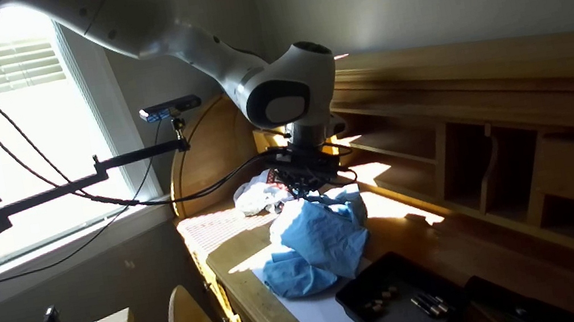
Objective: Put the cloth on the desk
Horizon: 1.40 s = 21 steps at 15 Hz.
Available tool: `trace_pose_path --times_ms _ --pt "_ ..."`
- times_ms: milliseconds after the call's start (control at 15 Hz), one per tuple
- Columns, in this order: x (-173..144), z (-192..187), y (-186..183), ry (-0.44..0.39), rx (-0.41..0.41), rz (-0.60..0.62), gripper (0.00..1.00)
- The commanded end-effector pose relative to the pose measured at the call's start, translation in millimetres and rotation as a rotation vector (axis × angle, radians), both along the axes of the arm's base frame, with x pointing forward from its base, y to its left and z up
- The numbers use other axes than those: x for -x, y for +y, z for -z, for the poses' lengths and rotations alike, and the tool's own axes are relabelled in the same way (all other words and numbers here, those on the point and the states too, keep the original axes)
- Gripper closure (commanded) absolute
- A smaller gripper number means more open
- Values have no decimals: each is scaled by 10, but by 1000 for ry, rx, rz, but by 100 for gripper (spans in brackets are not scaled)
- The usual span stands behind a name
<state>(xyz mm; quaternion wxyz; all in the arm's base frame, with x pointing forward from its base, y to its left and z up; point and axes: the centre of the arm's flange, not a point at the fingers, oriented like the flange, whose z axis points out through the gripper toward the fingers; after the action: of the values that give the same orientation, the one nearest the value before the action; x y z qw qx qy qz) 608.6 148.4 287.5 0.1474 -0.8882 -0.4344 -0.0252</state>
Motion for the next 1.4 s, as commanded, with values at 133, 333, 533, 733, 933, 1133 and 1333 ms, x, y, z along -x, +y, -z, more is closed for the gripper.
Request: trace_pose_path --times_ms 133,333,533,733,933,1133,1333 --pt "-65 78 200 -24 109 164 100" --pt "-14 162 330 -19 155 182 100" --pt "27 193 369 -25 212 226 66" --pt "38 116 206 -114 294 340 46" --pt "21 65 -20 -138 344 491 24" --pt "1 38 -284 -125 375 661 3" --pt "32 73 -586 -104 384 838 0"
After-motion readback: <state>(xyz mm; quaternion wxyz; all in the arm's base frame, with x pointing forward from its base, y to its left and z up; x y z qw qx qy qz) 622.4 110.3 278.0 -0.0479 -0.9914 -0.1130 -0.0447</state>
